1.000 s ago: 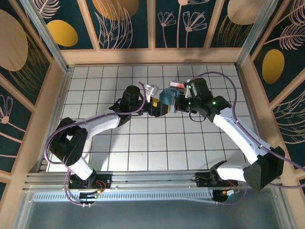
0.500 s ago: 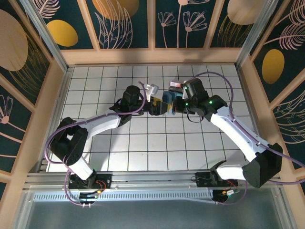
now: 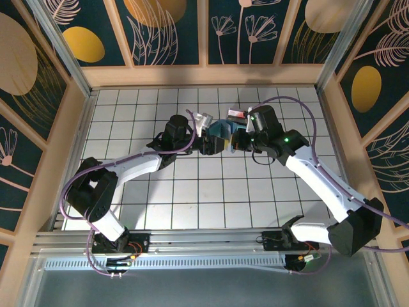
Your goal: Take the credit cards out of the card holder
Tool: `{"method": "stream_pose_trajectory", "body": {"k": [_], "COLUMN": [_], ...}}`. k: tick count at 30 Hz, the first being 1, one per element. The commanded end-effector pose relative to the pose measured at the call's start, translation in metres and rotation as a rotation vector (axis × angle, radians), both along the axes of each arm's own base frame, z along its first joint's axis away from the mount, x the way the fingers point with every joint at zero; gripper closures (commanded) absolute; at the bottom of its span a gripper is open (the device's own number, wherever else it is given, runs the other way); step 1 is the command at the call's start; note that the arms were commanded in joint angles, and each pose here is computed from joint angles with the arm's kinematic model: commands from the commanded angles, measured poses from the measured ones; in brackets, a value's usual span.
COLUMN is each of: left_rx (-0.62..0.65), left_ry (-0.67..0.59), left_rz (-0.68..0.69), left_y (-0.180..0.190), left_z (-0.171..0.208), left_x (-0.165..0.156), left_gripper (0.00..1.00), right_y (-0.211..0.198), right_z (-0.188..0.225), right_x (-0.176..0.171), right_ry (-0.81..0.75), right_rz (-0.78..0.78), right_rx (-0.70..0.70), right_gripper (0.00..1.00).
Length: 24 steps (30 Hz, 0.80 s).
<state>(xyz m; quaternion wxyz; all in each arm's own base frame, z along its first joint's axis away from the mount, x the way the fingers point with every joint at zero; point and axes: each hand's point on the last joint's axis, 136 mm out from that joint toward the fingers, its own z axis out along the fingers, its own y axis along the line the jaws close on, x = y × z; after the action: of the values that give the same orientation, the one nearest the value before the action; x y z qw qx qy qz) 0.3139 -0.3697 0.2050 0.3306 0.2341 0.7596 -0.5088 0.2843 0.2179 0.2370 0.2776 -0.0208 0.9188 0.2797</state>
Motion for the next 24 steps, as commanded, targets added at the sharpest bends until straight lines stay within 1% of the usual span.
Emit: {"method": "stream_pose_trajectory", "body": {"k": [1,2,3,8,12,14,17,20,24], "left_rx": [-0.034,-0.033,-0.033,-0.034,-0.031,-0.033,-0.031,-0.034,-0.031], "left_ry": [-0.019,-0.020,-0.022,-0.026,-0.023,-0.023,-0.021,-0.020,-0.020], "left_rz": [-0.026,-0.026,-0.027,-0.031,-0.028,-0.028,-0.025,-0.028,-0.025], "left_y": [-0.0029,-0.0024,-0.0020,-0.0019,-0.0031,-0.0034,-0.0034,-0.0034,-0.0026], "left_z": [0.0147,0.0147,0.0151,0.0169,0.0155,0.0164,0.0155,0.0162,0.0160], "left_x": [-0.0061,-0.0066,-0.0072,-0.0079,-0.0062,-0.0058,-0.0050,-0.0055,-0.0054], "left_gripper": [0.24,0.21,0.20,0.18,0.22,0.21,0.18,0.12,0.12], "right_y": [0.0037,0.0025,0.0018,0.0011,0.0038,0.0043,0.0040,0.0040,0.0037], "right_z": [0.0158,0.0150,0.0145,0.0109,0.0119,0.0120,0.0113,0.0096,0.0082], "right_x": [0.0006,0.0010,0.0009,0.0028,0.0027,0.0024,0.0019,0.0019,0.0024], "right_ry": [-0.058,-0.057,-0.057,-0.052,-0.053,-0.053,-0.053,-0.052,-0.052], "right_rz": [0.017,0.013,0.010,0.004,0.013,0.017,0.017,0.018,0.017], "right_rx": [0.044,0.041,0.039,0.039,0.050,0.052,0.051,0.050,0.052], "right_gripper": [1.00,1.00,1.00,1.00,1.00,1.00,1.00,1.00,1.00]}}
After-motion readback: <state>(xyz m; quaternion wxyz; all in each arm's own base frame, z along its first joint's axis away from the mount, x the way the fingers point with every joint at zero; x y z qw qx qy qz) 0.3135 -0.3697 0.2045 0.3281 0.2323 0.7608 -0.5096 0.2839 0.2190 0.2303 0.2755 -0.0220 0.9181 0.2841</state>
